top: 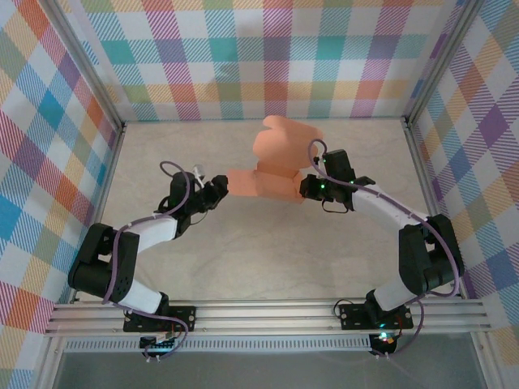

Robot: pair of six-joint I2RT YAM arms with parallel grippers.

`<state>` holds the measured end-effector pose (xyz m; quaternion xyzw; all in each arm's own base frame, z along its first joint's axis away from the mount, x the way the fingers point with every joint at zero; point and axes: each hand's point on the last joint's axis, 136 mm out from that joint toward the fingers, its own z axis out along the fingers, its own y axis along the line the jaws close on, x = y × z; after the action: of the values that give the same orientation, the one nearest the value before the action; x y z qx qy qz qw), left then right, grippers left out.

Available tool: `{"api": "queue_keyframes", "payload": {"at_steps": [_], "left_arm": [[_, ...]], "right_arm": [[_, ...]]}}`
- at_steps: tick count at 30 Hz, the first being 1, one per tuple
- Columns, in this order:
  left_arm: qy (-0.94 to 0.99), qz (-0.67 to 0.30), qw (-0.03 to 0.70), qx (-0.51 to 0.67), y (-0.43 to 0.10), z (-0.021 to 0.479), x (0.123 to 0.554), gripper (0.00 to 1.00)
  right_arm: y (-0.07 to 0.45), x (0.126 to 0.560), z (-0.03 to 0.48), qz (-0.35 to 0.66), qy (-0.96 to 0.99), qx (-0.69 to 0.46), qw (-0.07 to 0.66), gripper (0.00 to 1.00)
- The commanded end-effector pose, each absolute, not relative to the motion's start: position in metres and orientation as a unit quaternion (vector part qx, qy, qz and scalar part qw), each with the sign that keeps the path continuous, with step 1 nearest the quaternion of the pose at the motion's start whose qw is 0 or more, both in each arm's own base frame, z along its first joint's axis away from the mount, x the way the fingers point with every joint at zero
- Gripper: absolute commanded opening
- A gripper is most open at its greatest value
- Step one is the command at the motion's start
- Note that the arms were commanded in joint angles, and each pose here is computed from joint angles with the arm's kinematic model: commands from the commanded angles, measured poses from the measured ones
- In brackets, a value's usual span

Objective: Fold the paper box

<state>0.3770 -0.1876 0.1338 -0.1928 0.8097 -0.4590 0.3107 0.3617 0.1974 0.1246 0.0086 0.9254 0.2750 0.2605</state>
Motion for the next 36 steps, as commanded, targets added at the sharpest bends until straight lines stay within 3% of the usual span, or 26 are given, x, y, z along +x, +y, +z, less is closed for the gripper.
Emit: {"api": "queue_keyframes", "payload": {"at_steps": [1,4,5,19,36], "left_arm": [[0.793,-0.502,0.313,-0.151,-0.208,0.165,0.378,0.56],[0.789,-0.515,0.305,-0.135,-0.218,0.172,0.376,0.36],[0.789,-0.519,0.303,-0.130,-0.222,0.175,0.376,0.33],[0.779,-0.548,0.273,-0.135,-0.243,0.196,0.358,0.37],[0.789,-0.548,0.243,-0.132,-0.267,0.172,0.365,0.35]], "right_arm": [[0.202,0.365,0.134,0.281,0.919,-0.020,0.275,0.00],[0.203,0.364,0.133,0.281,0.920,-0.026,0.273,0.00],[0.204,0.363,0.132,0.279,0.921,-0.027,0.272,0.00],[0.198,0.367,0.108,0.239,0.939,-0.003,0.249,0.00],[0.206,0.364,0.112,0.248,0.937,-0.024,0.247,0.00]]}}
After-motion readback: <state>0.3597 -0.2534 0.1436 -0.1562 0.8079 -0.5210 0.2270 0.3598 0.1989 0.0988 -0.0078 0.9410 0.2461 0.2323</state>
